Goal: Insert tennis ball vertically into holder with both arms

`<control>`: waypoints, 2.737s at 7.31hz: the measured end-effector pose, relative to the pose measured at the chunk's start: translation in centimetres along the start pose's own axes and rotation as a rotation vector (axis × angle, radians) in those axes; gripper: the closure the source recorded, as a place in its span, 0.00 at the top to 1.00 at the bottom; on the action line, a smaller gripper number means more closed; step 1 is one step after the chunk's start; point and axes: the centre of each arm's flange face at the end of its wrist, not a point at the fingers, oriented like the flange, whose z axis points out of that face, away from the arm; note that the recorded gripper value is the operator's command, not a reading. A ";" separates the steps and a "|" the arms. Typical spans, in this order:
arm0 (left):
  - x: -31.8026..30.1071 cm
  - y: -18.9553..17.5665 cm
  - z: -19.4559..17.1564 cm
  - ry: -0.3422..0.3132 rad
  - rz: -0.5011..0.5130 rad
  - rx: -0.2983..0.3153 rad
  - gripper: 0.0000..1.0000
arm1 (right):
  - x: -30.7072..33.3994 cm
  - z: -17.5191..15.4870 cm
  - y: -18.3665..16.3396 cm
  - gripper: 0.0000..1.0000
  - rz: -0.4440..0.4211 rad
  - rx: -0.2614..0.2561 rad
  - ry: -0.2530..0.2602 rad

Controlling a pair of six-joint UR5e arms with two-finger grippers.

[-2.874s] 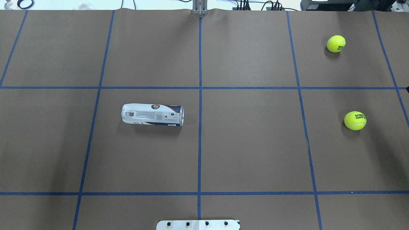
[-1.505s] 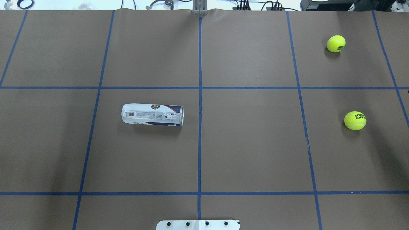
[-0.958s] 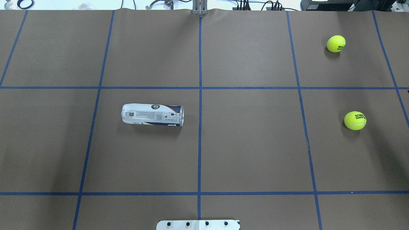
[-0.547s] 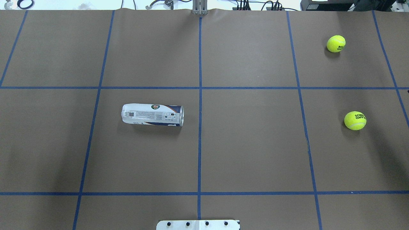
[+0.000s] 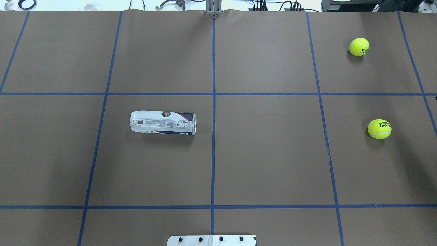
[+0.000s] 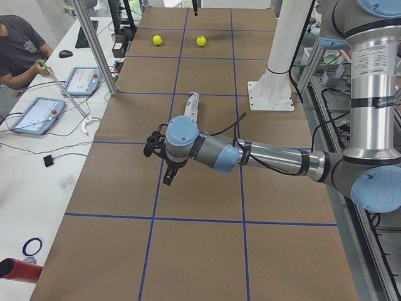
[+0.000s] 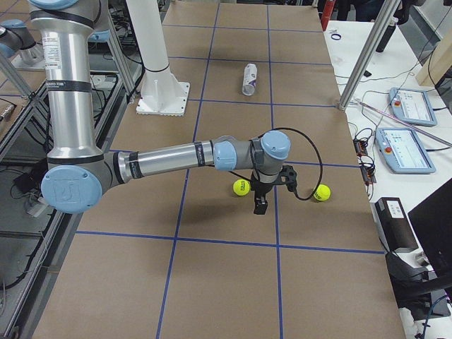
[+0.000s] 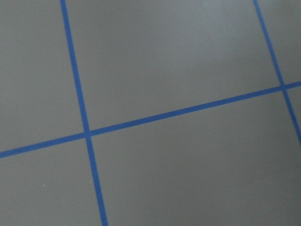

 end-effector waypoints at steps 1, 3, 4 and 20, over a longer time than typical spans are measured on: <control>0.7 -0.1 -0.3 0.028 0.012 0.007 0.85 | 0.0 0.0 0.0 1.00 0.000 0.000 -0.001; 1.4 -0.3 -0.4 0.070 0.023 0.010 0.77 | 0.0 0.0 0.0 1.00 0.000 0.000 -0.001; 1.6 -0.4 -0.5 0.077 0.027 0.011 0.76 | 0.0 0.0 0.0 1.00 0.000 0.000 -0.001; 30.6 -12.9 11.0 0.344 0.513 -0.019 0.99 | -1.9 -1.3 -0.2 1.00 0.004 0.020 -0.064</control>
